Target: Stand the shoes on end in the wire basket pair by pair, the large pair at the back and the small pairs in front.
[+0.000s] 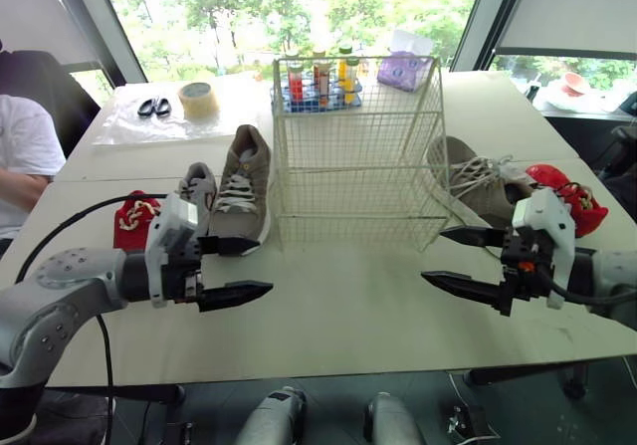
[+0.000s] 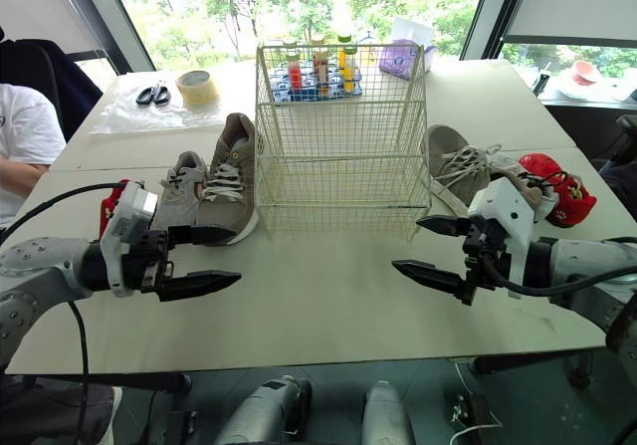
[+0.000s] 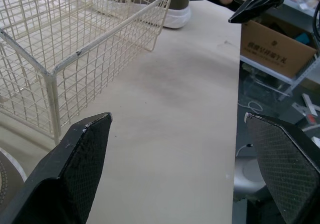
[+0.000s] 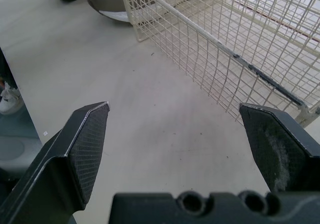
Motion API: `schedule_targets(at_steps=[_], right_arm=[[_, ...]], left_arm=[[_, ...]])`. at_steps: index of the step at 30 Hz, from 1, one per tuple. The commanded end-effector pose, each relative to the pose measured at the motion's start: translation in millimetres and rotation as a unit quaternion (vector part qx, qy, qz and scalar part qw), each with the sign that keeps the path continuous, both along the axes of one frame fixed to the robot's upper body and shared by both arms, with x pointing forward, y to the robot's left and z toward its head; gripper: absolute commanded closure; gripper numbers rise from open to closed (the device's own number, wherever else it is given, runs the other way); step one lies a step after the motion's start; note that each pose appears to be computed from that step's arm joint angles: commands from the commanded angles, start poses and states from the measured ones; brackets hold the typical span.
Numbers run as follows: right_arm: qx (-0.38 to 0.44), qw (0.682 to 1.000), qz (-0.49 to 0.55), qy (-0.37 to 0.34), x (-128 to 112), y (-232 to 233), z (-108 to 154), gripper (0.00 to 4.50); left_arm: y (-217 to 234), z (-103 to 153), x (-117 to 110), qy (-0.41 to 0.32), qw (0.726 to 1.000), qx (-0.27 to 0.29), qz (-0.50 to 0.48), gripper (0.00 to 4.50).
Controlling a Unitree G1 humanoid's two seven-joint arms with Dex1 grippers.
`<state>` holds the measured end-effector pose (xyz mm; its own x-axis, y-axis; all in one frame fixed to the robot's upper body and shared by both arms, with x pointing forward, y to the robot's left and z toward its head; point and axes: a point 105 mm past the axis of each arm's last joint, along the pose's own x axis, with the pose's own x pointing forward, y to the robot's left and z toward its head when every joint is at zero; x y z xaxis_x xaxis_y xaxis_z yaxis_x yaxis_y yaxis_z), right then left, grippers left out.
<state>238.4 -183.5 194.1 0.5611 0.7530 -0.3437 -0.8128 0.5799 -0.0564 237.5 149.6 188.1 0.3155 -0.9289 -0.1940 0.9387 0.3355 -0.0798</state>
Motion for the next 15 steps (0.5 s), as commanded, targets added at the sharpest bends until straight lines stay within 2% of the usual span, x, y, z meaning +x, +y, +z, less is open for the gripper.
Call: schedule_targets(at_steps=[1, 15], right_arm=[[0.002, 1.000, 0.000, -0.021, -3.2, 1.9, 7.1, 0.00], [0.000, 0.999, -0.032, -0.035, -3.7, -6.0, 10.2, 0.00]], left_arm=[[1.9, 8.7, 0.0, -0.018, 1.000, 0.006, -0.004, 0.11], [0.7, 10.2, 0.7, -0.009, 1.000, -0.007, -0.017, 0.11]])
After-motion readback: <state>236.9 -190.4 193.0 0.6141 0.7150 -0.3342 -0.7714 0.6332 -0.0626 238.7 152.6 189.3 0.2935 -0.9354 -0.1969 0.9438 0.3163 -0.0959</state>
